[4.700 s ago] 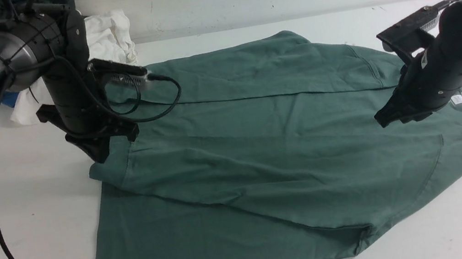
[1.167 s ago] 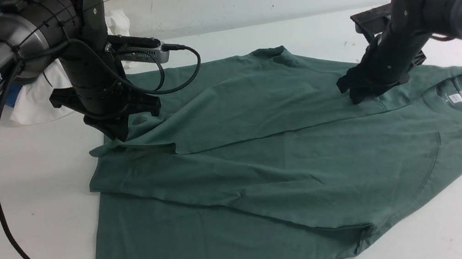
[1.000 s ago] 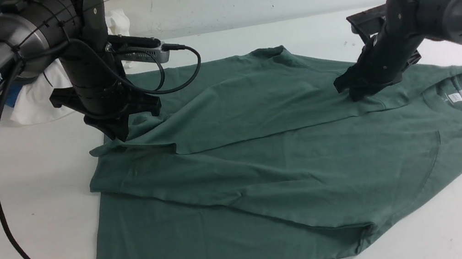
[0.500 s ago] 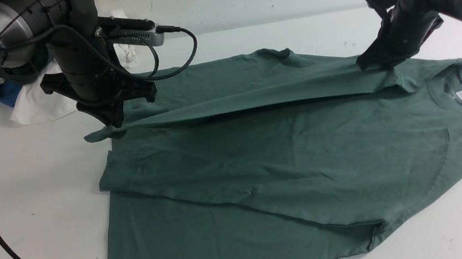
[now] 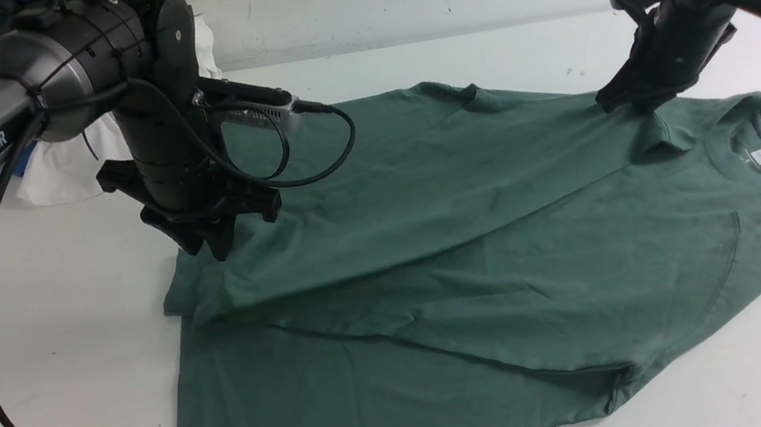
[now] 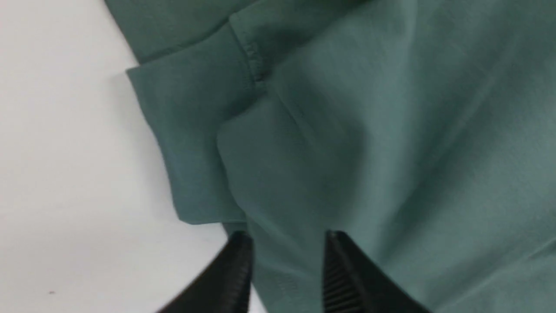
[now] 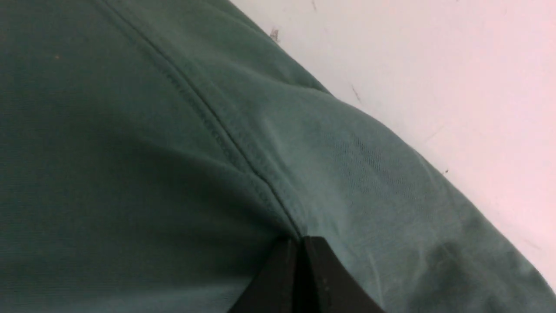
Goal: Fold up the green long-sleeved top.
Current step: Use the left arm to drag and drop the cuff onto the cuff closest to the left arm
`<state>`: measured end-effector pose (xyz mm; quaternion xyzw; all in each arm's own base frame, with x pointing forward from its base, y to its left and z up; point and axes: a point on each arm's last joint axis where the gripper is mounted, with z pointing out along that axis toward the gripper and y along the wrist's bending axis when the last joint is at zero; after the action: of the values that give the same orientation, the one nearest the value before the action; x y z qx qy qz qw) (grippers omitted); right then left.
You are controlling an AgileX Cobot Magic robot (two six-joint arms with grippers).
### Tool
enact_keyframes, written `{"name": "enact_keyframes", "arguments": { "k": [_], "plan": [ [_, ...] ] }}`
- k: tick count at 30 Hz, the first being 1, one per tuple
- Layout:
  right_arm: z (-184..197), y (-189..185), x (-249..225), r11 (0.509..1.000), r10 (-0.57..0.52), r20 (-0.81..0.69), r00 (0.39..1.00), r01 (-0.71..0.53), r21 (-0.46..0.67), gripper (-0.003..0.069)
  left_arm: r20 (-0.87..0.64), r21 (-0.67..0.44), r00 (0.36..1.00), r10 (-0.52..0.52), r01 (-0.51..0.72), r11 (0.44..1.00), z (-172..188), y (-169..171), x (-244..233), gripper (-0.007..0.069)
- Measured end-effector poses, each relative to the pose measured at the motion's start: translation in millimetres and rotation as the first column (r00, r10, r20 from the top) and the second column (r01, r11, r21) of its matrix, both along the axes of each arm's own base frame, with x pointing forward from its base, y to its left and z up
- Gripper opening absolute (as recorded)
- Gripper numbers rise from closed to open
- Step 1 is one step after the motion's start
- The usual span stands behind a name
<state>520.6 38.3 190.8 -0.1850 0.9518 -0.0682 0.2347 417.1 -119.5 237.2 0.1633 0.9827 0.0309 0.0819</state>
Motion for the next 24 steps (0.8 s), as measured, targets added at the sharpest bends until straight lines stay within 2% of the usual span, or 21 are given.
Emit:
{"name": "enact_keyframes", "arguments": {
  "k": [4,6,11,13,16,20,22,24],
  "plan": [
    [5,-1,-3,1.0,-0.003,-0.017,1.0,0.003,-0.001,0.0012,0.057,0.07,0.998,-0.015,0.011,0.997,17,9,-2,0.0409],
    [15,-1,-6,1.0,-0.004,-0.005,1.0,0.004,0.0,0.0019,0.08,0.086,0.997,-0.017,0.01,0.996,24,13,-3,0.0445],
    [47,-2,-14,1.0,-0.025,0.029,0.999,0.024,0.013,0.0029,0.051,0.052,0.998,0.02,-0.023,0.998,15,16,0,0.0449],
    [57,-3,-19,0.999,-0.035,0.031,0.999,0.035,0.017,0.003,0.023,0.043,0.999,0.026,-0.027,0.999,4,15,3,0.0435],
    [74,-3,-28,0.999,-0.046,0.016,0.999,0.045,0.031,0.003,-0.065,0.042,0.997,0.031,-0.029,0.999,-36,11,12,0.0394],
    [87,-1,-34,0.997,-0.048,0.023,0.999,0.046,0.064,0.003,-0.094,0.044,0.995,0.03,-0.026,0.999,-64,8,18,0.0341],
    [97,1,-37,0.995,-0.048,0.039,0.998,0.044,0.095,0.003,-0.101,0.042,0.994,0.029,-0.025,0.999,-75,7,21,0.0286],
    [113,4,-44,0.991,-0.037,0.065,0.997,0.028,0.132,0.0031,-0.098,0.035,0.995,0.029,-0.026,0.999,-75,6,21,0.0188]
  ]
}}
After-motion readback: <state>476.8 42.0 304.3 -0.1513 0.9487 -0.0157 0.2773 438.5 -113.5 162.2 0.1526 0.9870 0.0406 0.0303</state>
